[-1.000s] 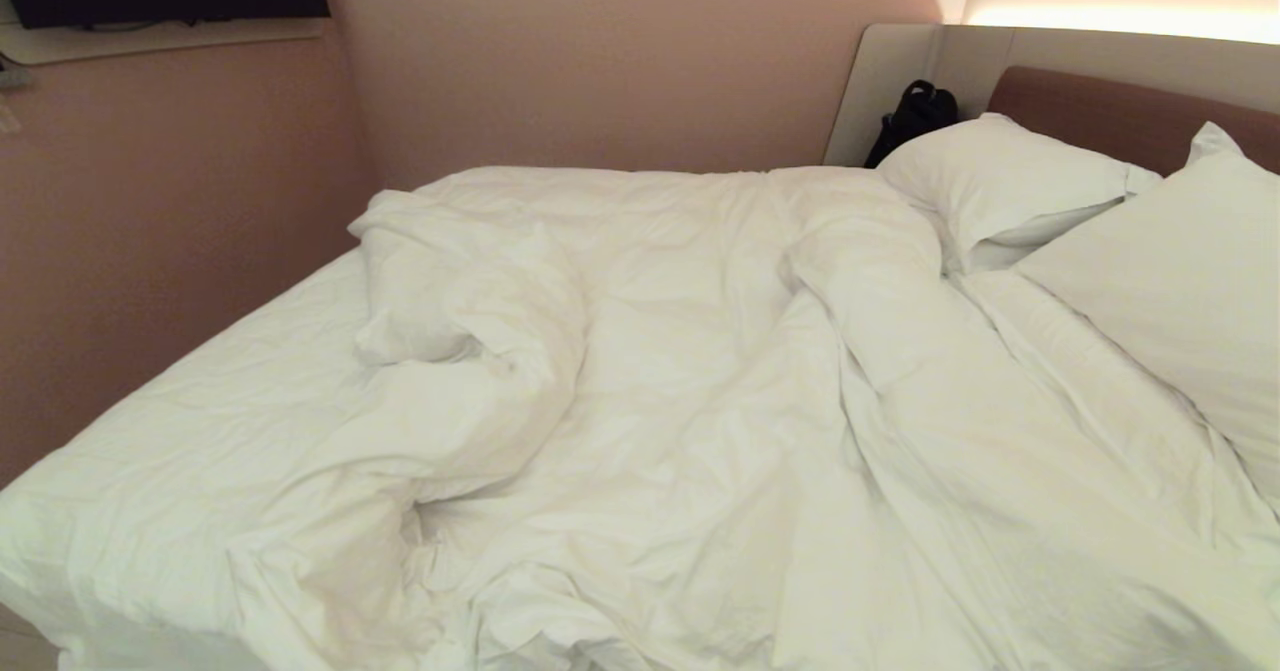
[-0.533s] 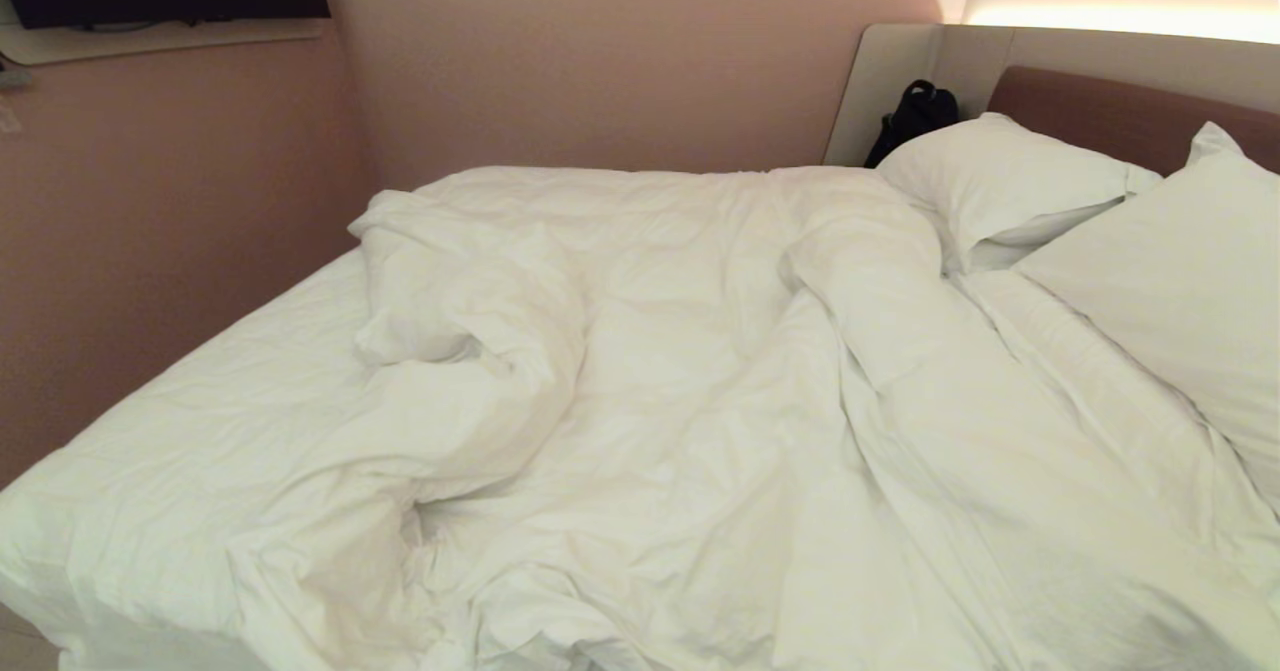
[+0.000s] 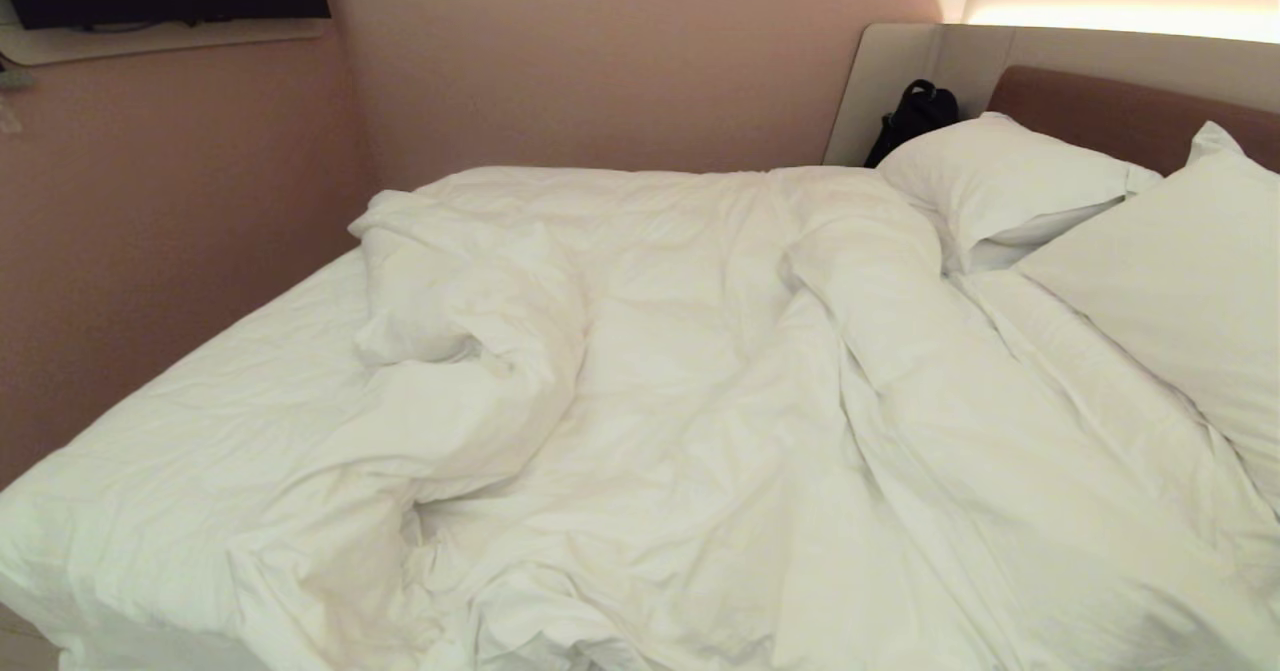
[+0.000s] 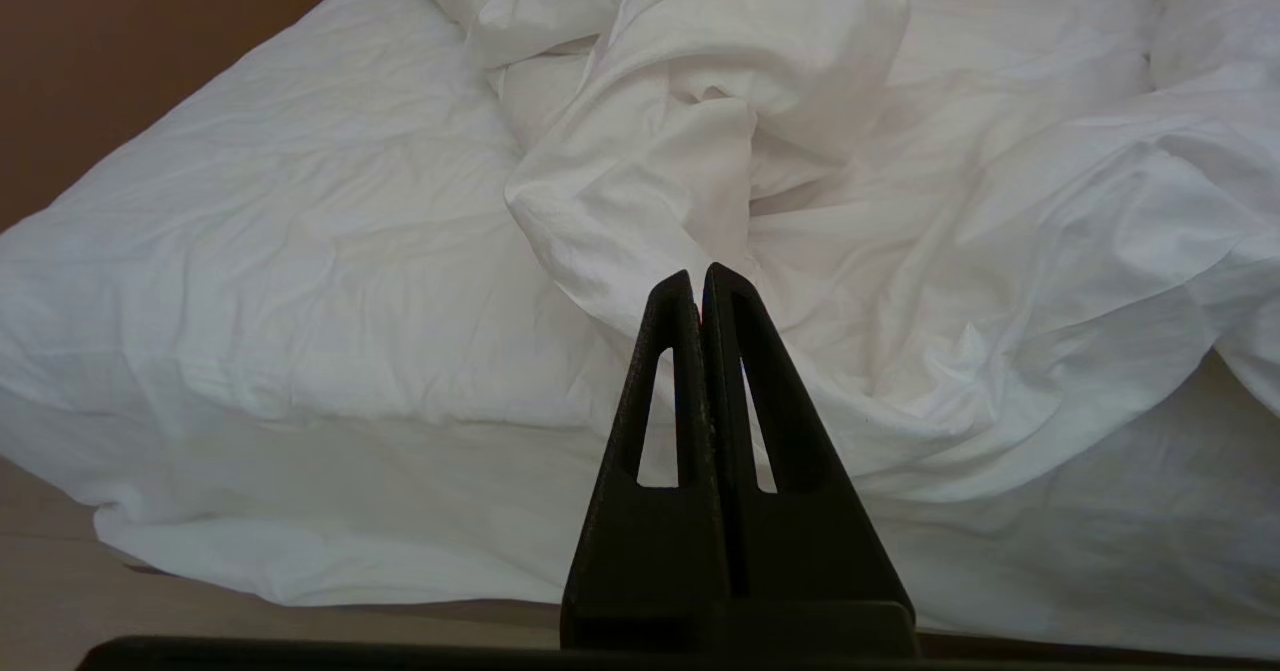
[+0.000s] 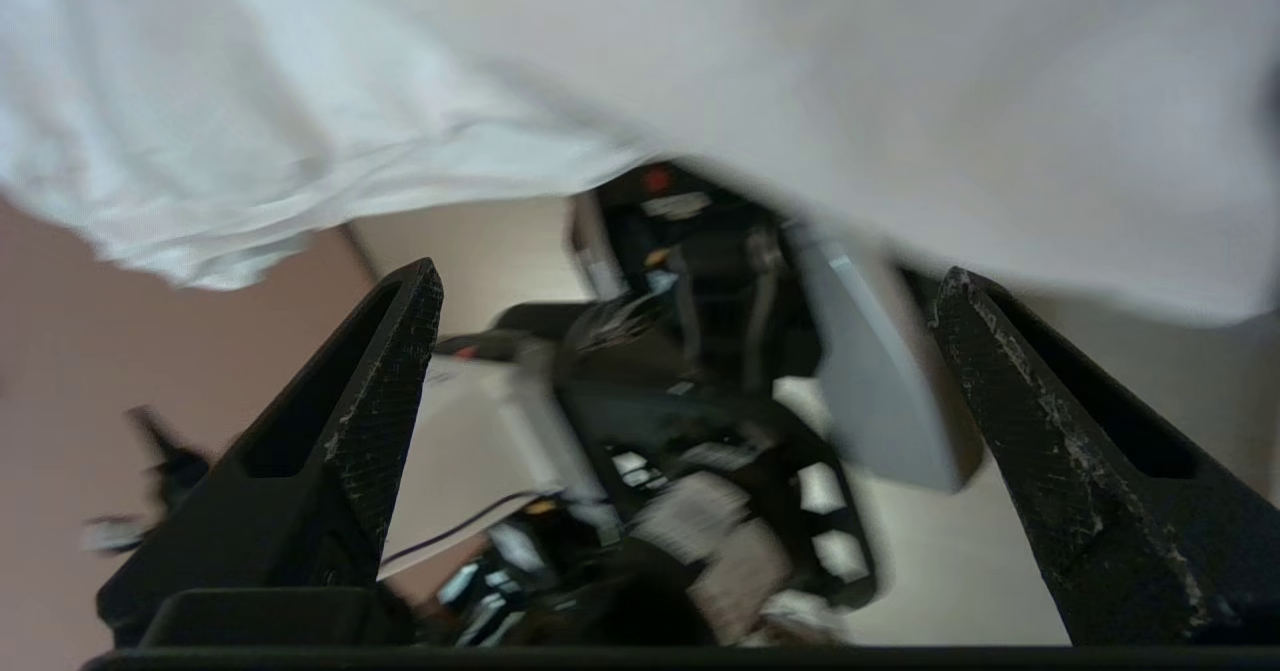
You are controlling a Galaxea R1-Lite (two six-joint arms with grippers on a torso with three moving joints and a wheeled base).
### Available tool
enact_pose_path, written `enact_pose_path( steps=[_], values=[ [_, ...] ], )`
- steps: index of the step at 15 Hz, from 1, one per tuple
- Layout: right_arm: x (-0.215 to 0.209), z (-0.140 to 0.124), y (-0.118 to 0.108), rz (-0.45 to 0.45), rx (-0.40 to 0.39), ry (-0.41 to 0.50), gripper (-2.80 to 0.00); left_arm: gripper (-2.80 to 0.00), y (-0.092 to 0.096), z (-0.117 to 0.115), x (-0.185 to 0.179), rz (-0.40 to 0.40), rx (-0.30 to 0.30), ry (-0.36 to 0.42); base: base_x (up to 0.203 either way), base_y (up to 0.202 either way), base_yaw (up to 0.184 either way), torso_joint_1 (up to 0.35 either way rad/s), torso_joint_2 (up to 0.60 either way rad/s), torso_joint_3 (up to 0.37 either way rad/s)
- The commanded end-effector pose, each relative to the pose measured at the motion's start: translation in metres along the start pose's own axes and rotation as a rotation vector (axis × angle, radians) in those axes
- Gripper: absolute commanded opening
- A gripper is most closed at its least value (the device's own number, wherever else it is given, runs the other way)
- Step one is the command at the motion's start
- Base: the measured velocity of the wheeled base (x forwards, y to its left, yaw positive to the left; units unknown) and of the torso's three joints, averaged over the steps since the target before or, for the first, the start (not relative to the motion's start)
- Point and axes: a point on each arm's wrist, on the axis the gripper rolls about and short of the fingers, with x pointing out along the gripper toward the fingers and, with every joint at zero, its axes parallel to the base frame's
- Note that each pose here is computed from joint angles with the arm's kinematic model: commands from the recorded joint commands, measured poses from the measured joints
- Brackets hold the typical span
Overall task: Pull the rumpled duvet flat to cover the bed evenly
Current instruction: Flatten the corners of the folded blanket
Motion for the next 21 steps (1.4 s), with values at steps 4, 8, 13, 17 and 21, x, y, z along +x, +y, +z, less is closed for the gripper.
enact_pose_path(
  steps=[4,8,13,17,21],
  values=[
    [0.022,0.036,-0.059,-0.133,-0.180,-0.111,0.00,-2.80,0.000,0.000,0.000,0.000,0.000,0.000,0.000,0.000,0.000,0.000,0.00,0.000],
    [0.034,0.042,-0.074,-0.185,-0.250,-0.079,0.00,-2.80,0.000,0.000,0.000,0.000,0.000,-0.001,0.000,0.000,0.000,0.000,0.00,0.000],
    [0.044,0.043,-0.078,-0.161,-0.336,-0.051,0.00,-2.80,0.000,0.000,0.000,0.000,0.000,0.000,0.000,0.000,0.000,0.000,0.00,0.000],
    [0.052,0.038,-0.062,-0.109,-0.343,-0.001,0.00,-2.80,0.000,0.000,0.000,0.000,0.000,-0.001,0.000,0.000,0.000,0.000,0.00,0.000],
    [0.050,0.024,-0.039,-0.058,-0.351,-0.005,0.00,-2.80,0.000,0.000,0.000,0.000,0.000,0.000,0.000,0.000,0.000,0.000,0.00,0.000]
  ],
)
